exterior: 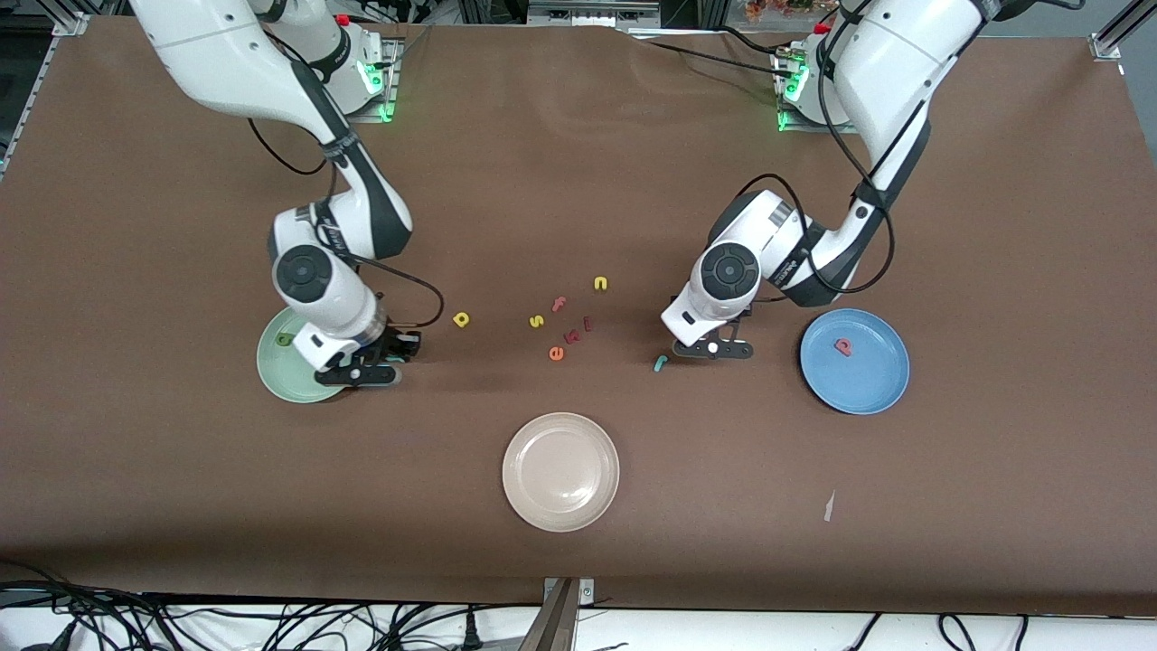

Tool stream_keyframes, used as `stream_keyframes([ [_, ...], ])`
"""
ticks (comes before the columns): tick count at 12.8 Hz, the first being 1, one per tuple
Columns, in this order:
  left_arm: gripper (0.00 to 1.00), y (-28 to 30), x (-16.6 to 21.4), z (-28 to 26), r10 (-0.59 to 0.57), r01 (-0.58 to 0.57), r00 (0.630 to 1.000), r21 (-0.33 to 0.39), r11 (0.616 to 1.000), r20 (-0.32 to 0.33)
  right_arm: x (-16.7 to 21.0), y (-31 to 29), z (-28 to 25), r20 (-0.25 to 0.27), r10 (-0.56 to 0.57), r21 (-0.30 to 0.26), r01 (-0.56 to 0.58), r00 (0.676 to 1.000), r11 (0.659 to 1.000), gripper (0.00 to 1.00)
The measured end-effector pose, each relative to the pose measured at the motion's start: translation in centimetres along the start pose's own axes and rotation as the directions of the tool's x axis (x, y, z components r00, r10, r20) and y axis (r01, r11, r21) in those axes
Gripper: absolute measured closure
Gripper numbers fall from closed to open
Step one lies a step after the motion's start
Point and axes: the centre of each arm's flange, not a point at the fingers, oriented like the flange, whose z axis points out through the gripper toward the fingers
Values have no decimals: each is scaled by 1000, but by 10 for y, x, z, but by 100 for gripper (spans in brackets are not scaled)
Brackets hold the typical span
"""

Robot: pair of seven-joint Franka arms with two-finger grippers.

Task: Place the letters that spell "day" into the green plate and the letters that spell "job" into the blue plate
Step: 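Drop the y on the green plate while the left gripper drops the o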

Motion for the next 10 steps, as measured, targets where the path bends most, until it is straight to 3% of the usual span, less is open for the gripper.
stream_keyframes([
  [2,72,-28,12,-18,33,-32,999,69,997,-16,3,54,-28,44,-67,-15,68,997,998,64],
  [5,72,-113,40,-26,141,-140,990,56,989,-10,-7,118,-39,83,-96,-14,97,992,995,61],
  [7,72,-180,55,-24,204,-203,979,34,978,-3,-14,120,-34,98,-97,-10,98,990,995,45],
  [10,72,-271,62,-6,261,-261,965,-5,965,21,-13,102,-39,88,-73,39,70,993,997,40],
])
